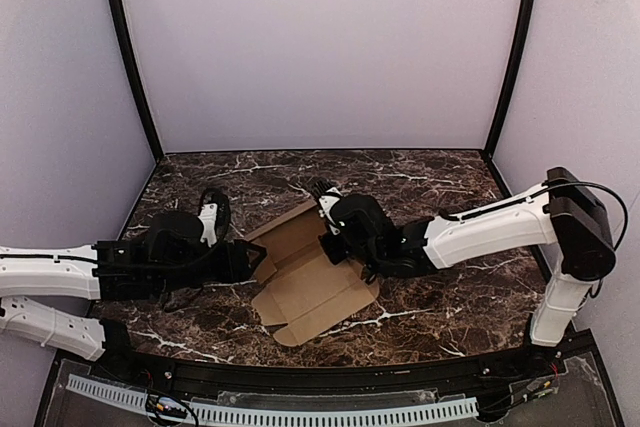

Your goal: Fold the paper box

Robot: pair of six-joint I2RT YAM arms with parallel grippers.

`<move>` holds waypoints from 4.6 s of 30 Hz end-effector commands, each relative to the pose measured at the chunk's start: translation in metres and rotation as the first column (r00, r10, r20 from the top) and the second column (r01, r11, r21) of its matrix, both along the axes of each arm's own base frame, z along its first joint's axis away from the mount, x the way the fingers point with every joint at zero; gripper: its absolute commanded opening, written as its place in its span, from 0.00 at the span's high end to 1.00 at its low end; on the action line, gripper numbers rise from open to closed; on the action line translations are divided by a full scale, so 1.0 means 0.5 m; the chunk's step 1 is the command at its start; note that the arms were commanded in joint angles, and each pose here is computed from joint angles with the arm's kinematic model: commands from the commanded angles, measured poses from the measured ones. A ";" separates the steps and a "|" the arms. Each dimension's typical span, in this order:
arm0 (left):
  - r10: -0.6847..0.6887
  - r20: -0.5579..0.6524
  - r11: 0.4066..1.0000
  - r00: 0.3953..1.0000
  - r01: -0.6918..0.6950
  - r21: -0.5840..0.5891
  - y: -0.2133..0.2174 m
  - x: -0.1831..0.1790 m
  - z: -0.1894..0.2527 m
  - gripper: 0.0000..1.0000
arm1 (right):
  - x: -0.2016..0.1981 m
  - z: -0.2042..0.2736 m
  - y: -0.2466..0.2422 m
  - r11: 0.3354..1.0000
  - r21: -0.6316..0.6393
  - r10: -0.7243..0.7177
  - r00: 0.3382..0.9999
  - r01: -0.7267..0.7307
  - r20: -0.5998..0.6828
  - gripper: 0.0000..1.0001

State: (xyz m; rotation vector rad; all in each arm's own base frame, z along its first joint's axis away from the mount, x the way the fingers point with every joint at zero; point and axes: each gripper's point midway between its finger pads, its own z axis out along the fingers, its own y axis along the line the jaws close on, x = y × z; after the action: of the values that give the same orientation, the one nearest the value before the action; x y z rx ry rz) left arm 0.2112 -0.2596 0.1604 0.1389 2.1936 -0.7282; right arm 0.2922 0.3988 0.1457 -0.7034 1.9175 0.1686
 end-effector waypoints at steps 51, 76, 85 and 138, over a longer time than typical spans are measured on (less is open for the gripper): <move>-0.274 -0.075 0.932 0.959 0.284 0.225 -0.133 0.092 -0.149 1.00 | -0.077 -0.134 0.056 0.783 0.249 0.524 0.820 -0.570 0.231 1.00; -0.296 -0.137 0.932 0.945 0.317 0.174 -0.146 0.073 -0.185 1.00 | -0.055 -0.165 0.089 0.796 0.244 0.522 0.833 -0.553 0.184 0.78; -0.289 -0.144 0.936 0.946 0.311 0.163 -0.147 0.073 -0.187 1.00 | -0.059 -0.182 0.081 0.822 0.211 0.505 0.848 -0.530 0.161 0.79; -0.240 -0.189 0.939 0.952 0.277 0.203 -0.161 0.074 -0.200 0.97 | -0.090 -0.169 0.065 0.870 0.182 0.437 0.887 -0.459 0.150 0.87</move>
State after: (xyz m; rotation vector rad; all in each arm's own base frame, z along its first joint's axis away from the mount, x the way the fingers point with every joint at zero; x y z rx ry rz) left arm 0.2624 -0.3690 0.1066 0.5018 2.2574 -0.8106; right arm 0.2591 0.4233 0.0577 -0.9446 1.6046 0.5970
